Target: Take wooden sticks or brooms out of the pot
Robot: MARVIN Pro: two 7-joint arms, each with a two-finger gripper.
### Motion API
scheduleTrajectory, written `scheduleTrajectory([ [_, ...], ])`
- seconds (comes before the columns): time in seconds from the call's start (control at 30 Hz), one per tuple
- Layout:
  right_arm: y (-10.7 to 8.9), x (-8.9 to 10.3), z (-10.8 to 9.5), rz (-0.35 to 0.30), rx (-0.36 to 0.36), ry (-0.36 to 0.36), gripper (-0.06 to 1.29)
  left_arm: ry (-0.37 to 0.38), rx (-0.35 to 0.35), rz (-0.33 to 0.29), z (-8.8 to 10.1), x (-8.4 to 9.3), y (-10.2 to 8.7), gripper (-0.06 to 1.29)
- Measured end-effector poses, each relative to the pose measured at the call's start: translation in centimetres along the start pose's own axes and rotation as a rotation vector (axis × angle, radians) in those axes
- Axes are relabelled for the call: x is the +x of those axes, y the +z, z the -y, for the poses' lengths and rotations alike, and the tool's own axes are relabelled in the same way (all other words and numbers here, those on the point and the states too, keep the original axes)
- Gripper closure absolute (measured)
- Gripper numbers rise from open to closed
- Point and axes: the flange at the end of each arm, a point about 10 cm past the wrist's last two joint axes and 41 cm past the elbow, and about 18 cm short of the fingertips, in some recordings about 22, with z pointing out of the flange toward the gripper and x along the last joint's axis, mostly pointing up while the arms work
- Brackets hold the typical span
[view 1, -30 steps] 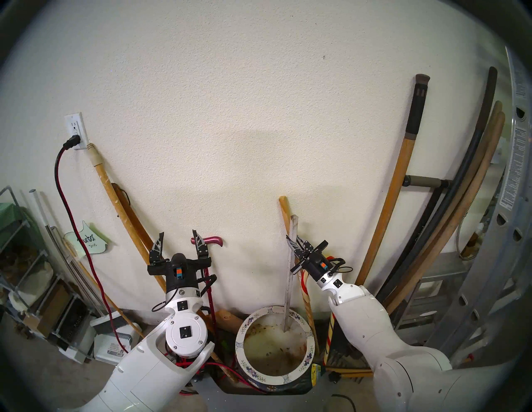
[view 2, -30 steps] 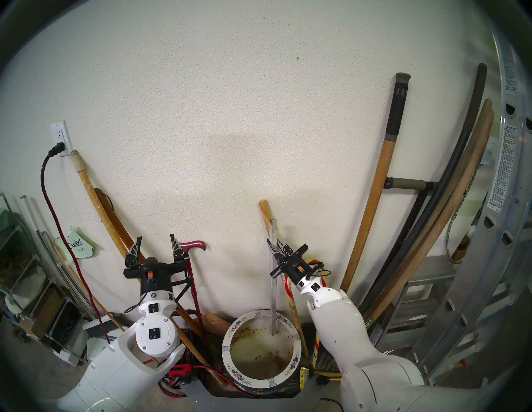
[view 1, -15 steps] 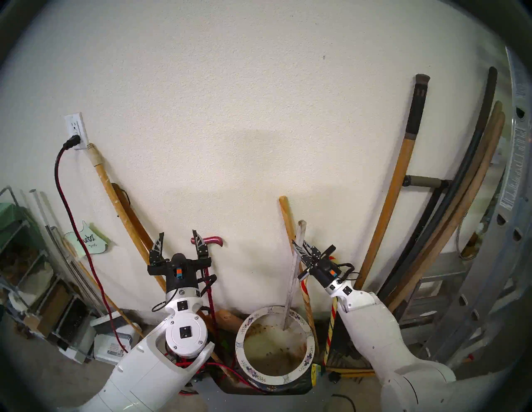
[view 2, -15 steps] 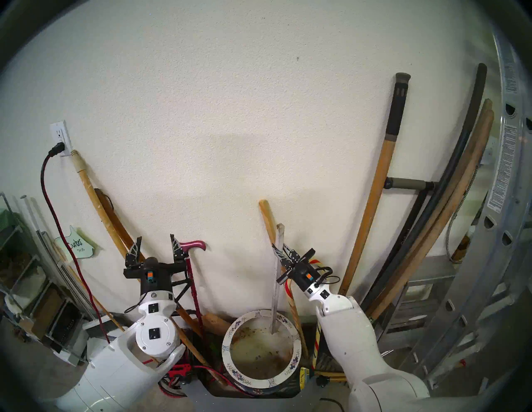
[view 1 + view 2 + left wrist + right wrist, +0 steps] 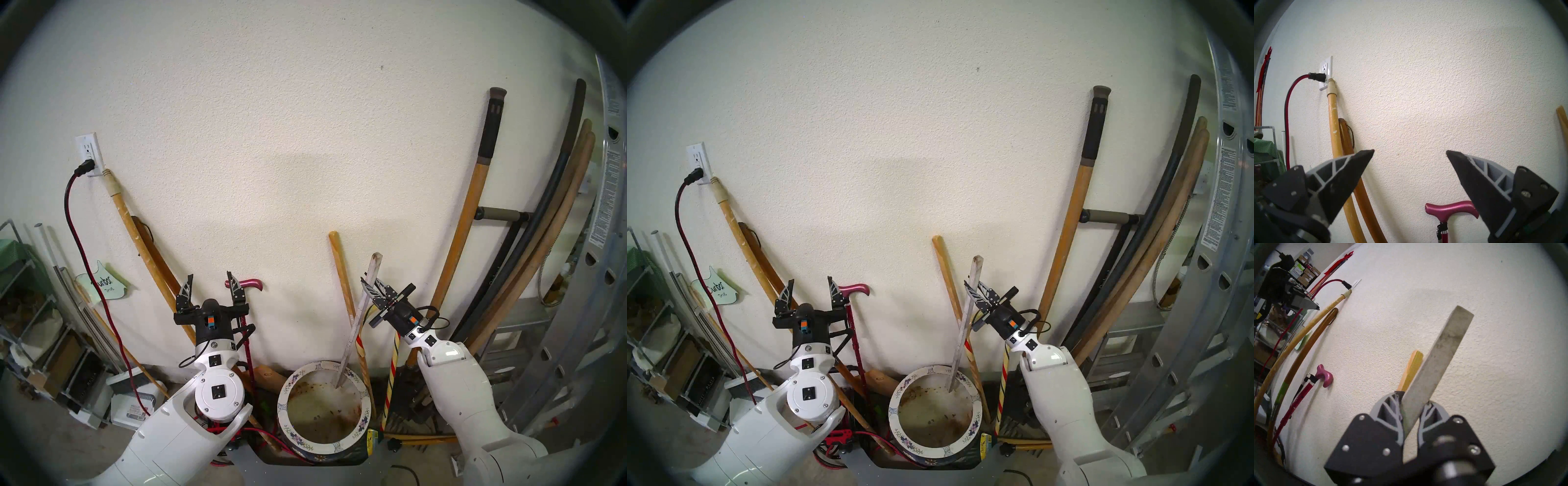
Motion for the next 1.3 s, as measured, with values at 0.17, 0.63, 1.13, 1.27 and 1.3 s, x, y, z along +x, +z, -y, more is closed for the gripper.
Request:
scheduleTrajectory([
  [0.17, 0.1, 0.9, -0.9, -0.012, 0.011, -0.014, 1.14, 0.0, -0.001, 0.001, 0.0, 0.0, 0.0, 0.02],
  [0.63, 0.8, 4.8, -4.1, -0.055, 0.031, -0.048, 1.14, 0.0, 0.0, 0.001, 0.0, 0.0, 0.0, 0.02],
  [1.13, -0.1, 9.2, -7.6, -0.055, 0.029, -0.021, 1.13, 0.0, -0.001, 0.003, 0.0, 0.0, 0.0, 0.02],
  [1.27, -0.7, 10.3, -8.6, -0.042, 0.028, -0.005, 1.13, 0.0, -0.001, 0.003, 0.0, 0.0, 0.0, 0.02],
  [1.3, -0.8, 10.6, -8.8, -0.039, 0.029, -0.001, 1.13, 0.0, -0.001, 0.003, 0.0, 0.0, 0.0, 0.02],
])
